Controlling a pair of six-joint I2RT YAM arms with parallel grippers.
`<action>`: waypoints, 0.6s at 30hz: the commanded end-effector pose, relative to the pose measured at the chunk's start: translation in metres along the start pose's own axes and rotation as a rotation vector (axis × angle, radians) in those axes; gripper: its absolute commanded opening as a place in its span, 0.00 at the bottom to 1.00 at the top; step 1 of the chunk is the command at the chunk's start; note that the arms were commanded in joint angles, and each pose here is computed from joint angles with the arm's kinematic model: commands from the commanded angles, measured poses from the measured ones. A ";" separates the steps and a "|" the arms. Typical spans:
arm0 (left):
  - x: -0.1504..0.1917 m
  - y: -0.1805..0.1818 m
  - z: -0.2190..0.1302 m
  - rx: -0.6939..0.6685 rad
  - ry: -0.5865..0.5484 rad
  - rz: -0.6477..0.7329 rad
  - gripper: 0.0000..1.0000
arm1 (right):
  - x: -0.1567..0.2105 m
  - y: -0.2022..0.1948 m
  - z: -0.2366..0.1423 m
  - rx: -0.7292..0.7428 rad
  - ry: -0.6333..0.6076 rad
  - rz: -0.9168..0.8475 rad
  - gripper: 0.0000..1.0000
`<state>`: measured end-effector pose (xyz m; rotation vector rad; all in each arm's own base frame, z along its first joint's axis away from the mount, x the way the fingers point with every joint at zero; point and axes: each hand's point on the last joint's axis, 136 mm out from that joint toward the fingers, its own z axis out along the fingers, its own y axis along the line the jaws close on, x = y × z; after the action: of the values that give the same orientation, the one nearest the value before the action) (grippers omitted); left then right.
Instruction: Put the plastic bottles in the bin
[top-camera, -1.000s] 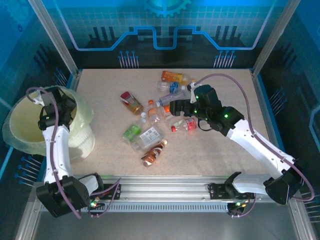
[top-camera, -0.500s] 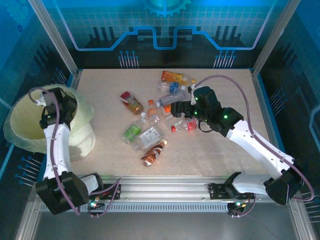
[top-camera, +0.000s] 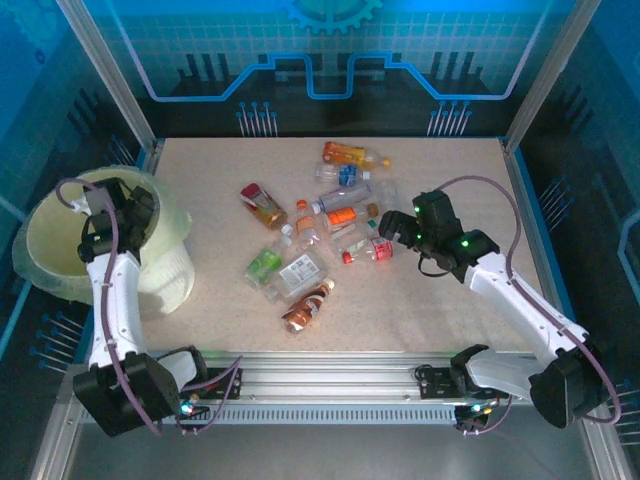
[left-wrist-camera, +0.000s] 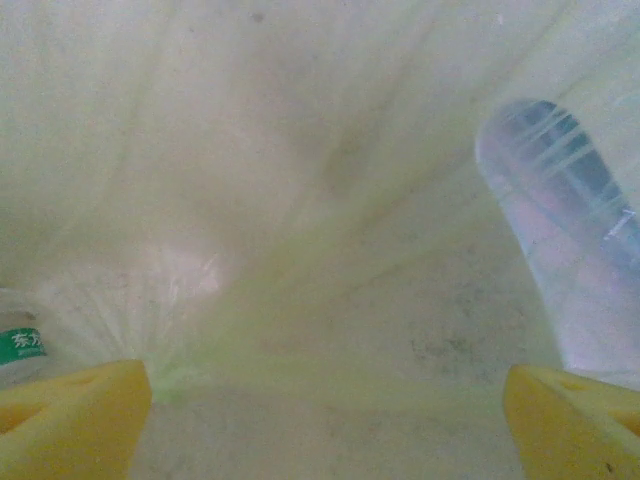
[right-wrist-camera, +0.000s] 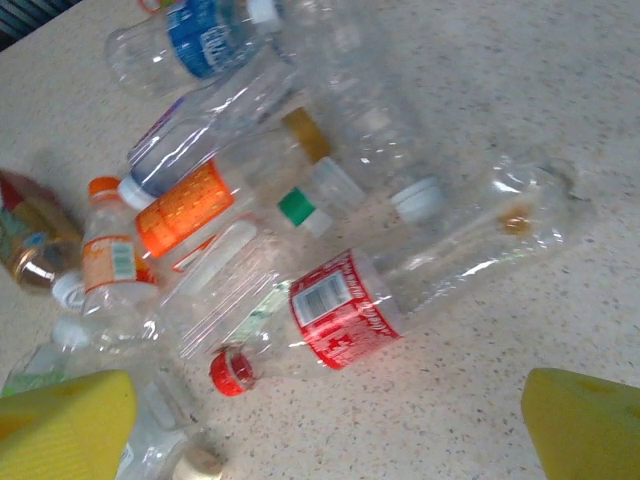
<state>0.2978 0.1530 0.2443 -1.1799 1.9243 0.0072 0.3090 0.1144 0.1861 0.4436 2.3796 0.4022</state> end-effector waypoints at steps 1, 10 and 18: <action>-0.012 -0.015 -0.034 0.085 -0.035 0.033 0.97 | -0.002 -0.011 0.000 0.002 -0.006 0.133 1.00; -0.016 -0.024 -0.097 0.229 -0.133 0.087 0.99 | 0.005 -0.039 0.023 0.047 0.032 0.374 1.00; -0.020 -0.032 -0.156 0.362 -0.223 0.059 0.99 | 0.011 -0.062 0.040 0.135 0.027 0.594 1.00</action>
<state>0.2312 0.1030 0.3485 -0.9119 1.7091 -0.0966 0.3118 0.0769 0.1337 1.0639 2.3341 0.4989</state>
